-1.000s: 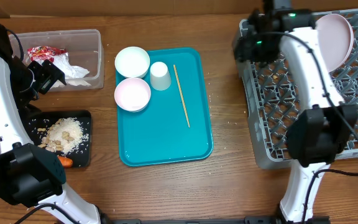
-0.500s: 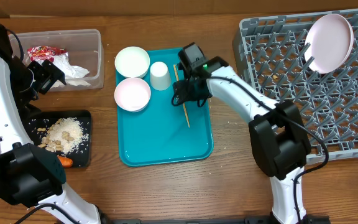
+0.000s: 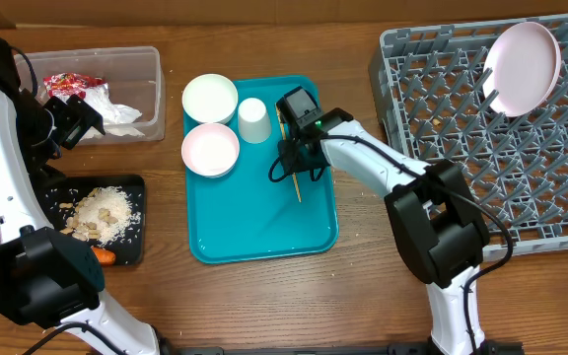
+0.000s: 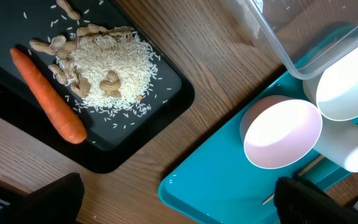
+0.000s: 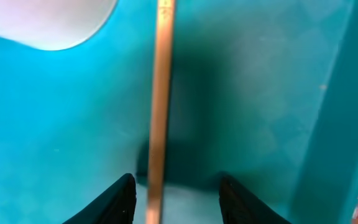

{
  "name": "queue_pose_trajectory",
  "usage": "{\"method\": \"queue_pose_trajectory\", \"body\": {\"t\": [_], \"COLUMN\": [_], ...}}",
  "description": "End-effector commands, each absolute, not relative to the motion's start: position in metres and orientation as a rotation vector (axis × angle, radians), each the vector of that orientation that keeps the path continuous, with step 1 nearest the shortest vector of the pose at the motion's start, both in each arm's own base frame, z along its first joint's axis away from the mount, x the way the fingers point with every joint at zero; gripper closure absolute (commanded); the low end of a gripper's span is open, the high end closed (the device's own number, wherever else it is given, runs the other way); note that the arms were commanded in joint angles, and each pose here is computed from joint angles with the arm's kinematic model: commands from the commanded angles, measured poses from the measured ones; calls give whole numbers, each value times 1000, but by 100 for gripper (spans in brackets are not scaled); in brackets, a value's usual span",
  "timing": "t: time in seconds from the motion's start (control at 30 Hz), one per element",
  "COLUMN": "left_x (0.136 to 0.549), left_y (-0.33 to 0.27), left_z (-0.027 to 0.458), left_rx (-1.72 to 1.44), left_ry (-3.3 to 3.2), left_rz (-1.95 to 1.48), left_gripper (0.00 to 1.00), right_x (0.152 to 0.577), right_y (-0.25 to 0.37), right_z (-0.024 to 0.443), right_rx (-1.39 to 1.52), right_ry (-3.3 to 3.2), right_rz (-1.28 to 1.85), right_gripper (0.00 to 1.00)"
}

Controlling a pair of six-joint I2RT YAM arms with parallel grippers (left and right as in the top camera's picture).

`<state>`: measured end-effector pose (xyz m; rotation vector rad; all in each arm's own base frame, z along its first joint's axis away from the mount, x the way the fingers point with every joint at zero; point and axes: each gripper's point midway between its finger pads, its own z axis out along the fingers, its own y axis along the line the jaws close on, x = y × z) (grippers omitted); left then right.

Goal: Sort waste into correct bins and load items into the dishwasher rack
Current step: 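Return the right gripper to the tray and grasp the wooden chopstick, then carry the chopstick right and drop it into the dish rack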

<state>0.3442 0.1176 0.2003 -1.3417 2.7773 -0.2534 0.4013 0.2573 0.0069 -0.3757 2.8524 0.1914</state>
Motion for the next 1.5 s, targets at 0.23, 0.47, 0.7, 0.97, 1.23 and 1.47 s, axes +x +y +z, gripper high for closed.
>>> {"method": "queue_pose_trajectory", "body": {"t": [0.23, 0.47, 0.7, 0.97, 1.23, 1.47], "left_x": [342, 342, 342, 342, 342, 342], "left_y": [113, 113, 113, 113, 113, 113], "left_z": [208, 208, 208, 208, 208, 208], "left_rx": [-1339, -1339, -1339, -1339, -1339, -1339], "left_ry": [2756, 2756, 2756, 2756, 2756, 2756], "left_rz": [-260, -260, -260, -260, -260, -260], "left_gripper": [0, 0, 0, 0, 0, 0], "right_x": [372, 370, 372, 419, 463, 468], "right_y": [255, 255, 250, 208, 119, 31], "right_z": [-36, -36, -31, 56, 220, 219], "right_rx": [-434, -443, -440, -242, -186, -56], "right_ry": [2932, 2921, 2931, 2884, 2665, 2675], "right_rz": [7, -44, -66, -28, 234, 182], "right_gripper": [59, 85, 96, 96, 96, 96]}}
